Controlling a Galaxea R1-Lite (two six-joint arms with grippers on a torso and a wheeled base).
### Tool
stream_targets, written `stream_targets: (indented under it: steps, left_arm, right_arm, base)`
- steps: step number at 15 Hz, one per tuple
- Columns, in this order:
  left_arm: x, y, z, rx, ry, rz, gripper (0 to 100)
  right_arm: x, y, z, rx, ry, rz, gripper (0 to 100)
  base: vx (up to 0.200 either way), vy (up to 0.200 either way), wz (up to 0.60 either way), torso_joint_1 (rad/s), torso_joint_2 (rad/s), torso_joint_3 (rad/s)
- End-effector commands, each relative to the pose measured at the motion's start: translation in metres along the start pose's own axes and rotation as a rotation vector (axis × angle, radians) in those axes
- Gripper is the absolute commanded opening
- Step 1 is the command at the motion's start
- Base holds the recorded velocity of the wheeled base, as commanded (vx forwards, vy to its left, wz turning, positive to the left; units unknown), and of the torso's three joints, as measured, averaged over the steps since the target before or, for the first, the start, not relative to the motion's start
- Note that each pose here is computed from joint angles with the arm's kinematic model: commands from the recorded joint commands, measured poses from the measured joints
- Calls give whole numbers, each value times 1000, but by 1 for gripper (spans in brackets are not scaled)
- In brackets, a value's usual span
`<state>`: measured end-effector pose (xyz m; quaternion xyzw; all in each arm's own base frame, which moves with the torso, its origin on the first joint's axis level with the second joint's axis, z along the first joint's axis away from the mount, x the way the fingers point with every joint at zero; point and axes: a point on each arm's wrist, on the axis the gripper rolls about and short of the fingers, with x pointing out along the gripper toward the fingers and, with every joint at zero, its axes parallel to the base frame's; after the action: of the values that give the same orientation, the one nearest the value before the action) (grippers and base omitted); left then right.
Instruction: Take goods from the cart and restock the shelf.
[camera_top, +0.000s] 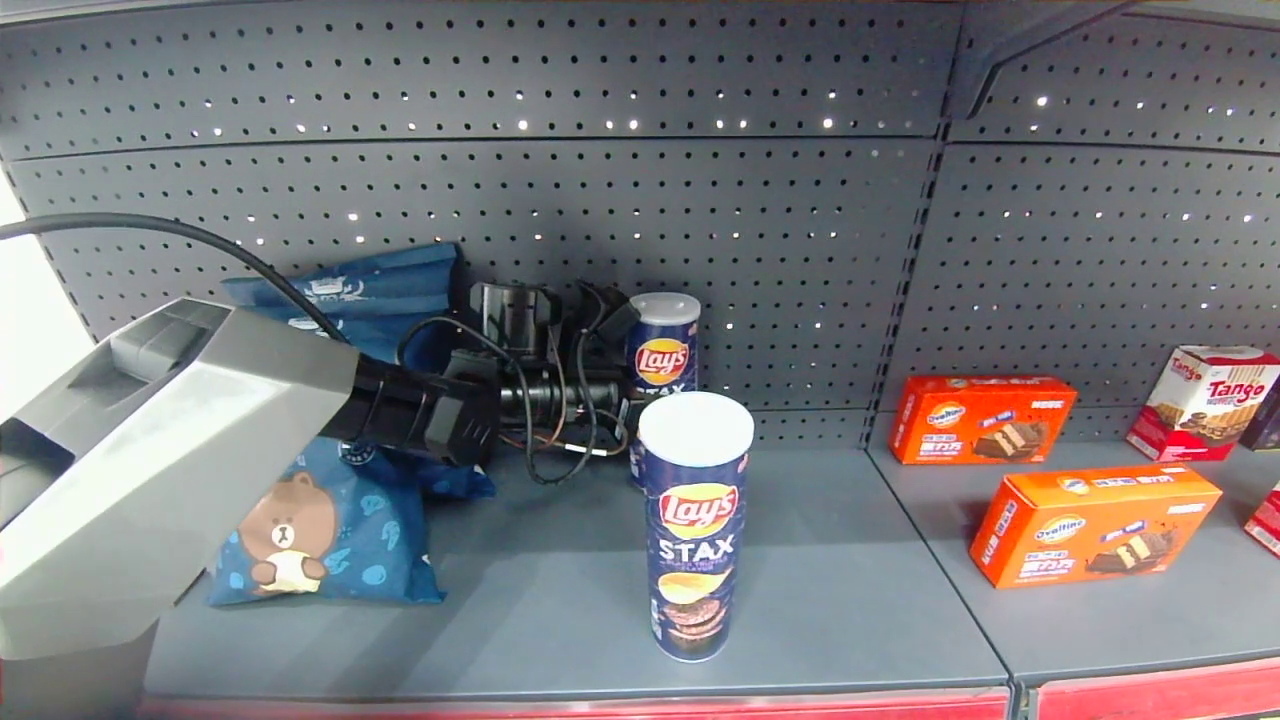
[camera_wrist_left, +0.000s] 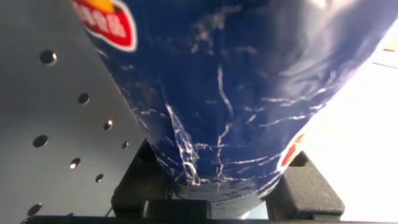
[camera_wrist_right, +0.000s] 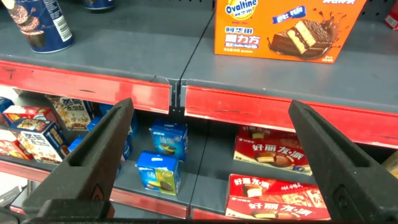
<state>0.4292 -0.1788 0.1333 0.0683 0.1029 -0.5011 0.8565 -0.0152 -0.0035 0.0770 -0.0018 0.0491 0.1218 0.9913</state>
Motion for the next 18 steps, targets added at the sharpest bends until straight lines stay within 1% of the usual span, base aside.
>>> stream_targets:
  steps: [1,8,9,15,16,18]
  left_arm:
    - [0,2,-1,2,1,4,0]
    - [0,1,-5,-3,12,1,0]
    - [0,0,-6,-5,18,2,100]
    - [-1,-1,-5,0,11,5,100]
    - [-5,-3,-7,-6,17,6,100]
    - [-13,-6,-3,7,0,15,100]
  right_arm:
    - [0,0,0,0,2,1,100]
    - [0,0,0,0,2,1,100]
    - [0,0,0,0,2,1,100]
    - [0,0,0,0,2,1,100]
    - [0,0,0,0,2,1,100]
    - [0,0,0,0,2,1,100]
  base:
    - [0,0,0,0,0,0]
    - [0,0,0,0,0,0]
    - [0,0,0,0,0,0]
    - [0,0,0,0,0,0]
    - [0,0,0,0,0,0]
    - [0,0,0,0,0,0]
